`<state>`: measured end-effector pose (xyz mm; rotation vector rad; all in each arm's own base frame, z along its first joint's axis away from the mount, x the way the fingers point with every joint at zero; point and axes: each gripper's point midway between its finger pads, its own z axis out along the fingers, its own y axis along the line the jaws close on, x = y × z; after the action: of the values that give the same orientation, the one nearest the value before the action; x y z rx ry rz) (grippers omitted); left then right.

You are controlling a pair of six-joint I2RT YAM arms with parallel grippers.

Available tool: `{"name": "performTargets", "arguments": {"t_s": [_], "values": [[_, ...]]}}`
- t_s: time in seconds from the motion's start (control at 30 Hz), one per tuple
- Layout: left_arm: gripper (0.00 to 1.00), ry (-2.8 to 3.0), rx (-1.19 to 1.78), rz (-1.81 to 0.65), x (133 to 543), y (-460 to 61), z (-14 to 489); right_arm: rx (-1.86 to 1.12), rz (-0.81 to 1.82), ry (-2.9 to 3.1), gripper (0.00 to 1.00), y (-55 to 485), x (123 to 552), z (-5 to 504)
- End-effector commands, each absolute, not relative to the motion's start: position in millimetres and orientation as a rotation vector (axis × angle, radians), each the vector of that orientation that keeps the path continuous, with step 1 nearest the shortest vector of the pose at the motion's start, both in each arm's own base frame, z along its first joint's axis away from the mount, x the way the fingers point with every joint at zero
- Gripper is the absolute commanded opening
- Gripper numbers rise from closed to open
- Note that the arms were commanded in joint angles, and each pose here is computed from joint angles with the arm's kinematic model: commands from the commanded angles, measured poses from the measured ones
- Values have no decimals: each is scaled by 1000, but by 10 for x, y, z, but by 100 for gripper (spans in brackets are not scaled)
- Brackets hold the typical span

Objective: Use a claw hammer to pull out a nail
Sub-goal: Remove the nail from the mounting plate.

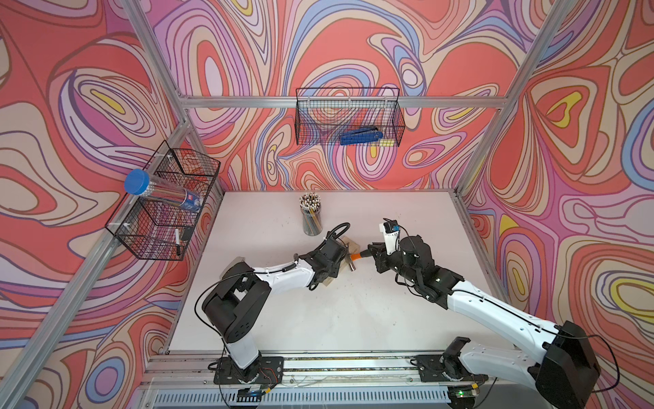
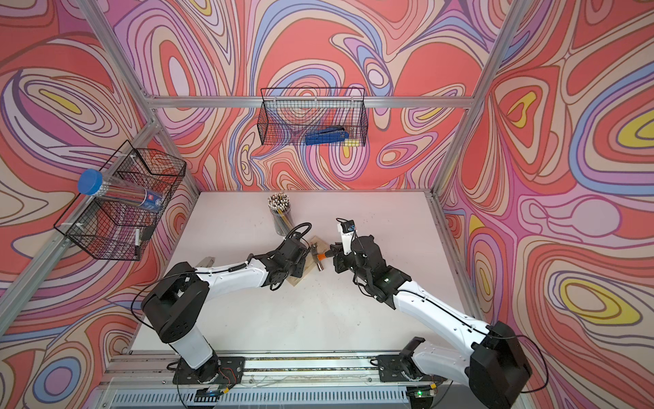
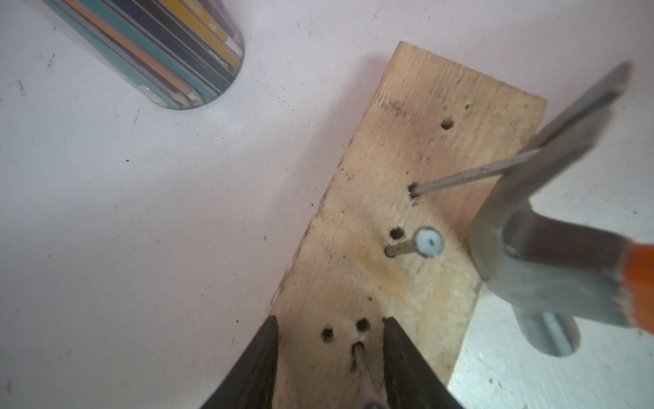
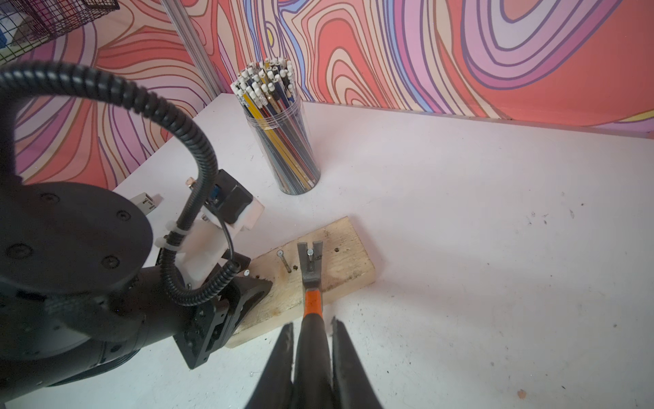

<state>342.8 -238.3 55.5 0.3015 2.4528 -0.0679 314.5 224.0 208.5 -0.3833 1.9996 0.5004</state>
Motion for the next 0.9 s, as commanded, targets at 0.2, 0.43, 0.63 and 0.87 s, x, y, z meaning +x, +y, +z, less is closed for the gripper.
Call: {"name": "performTargets", "arguments": {"t_s": [0.2, 0.43, 0.63, 0.87], "values": [[49, 2741, 459, 60, 2801, -2107, -157, -395, 384, 2184, 0, 2009, 2966, 1311], [49, 2738, 463, 62, 2814, -2116, -154, -405, 330, 2172, 0, 1936, 2966, 1289], [49, 2744, 462, 60, 2799, -2107, -172, -359, 340, 2165, 0, 1892, 2950, 1234], [49, 2751, 446, 55, 2776, -2091, -186, -301, 361, 2142, 0, 1883, 2981, 1256]]}}
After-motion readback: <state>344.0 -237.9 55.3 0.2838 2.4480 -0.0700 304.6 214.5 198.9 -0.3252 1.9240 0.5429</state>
